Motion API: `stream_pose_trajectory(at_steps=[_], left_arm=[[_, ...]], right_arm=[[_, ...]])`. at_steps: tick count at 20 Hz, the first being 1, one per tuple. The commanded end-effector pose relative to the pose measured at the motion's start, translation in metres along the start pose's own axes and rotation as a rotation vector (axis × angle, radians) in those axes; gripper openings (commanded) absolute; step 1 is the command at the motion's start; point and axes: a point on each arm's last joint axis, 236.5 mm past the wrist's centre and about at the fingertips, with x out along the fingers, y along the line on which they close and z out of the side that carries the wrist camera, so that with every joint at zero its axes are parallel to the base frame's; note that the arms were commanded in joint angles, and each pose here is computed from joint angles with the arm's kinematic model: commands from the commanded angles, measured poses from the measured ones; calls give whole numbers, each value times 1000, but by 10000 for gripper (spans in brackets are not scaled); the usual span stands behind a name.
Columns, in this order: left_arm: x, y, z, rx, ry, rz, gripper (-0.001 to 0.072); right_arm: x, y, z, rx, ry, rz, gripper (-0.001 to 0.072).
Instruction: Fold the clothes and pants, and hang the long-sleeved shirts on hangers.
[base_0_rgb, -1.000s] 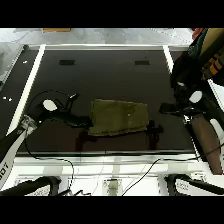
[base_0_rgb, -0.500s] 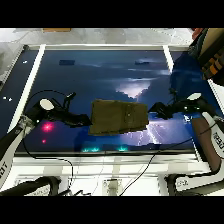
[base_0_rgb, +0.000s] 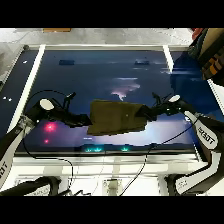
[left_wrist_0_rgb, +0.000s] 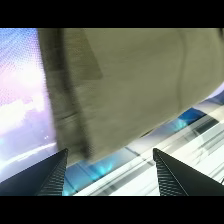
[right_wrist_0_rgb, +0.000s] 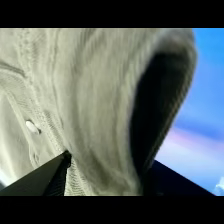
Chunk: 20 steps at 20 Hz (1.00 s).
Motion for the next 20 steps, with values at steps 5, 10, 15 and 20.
stream_pose_trajectory(at_steps=[5,10,15,20], left_arm=[[-2,7,18,59,-76,32,356],[-70,-3,78,249,-238,141,7],[-188,-60,113,469,-516,288,8],[-252,-95,93,565,-682,356,8]], right_arm=[[37,60,2,-182,-22,61,46],[-44,87,46,-230,-152,75,45],[-207,45,74,-59,-487,-46,46],[-354,-67,0,222,-685,-388,46]])
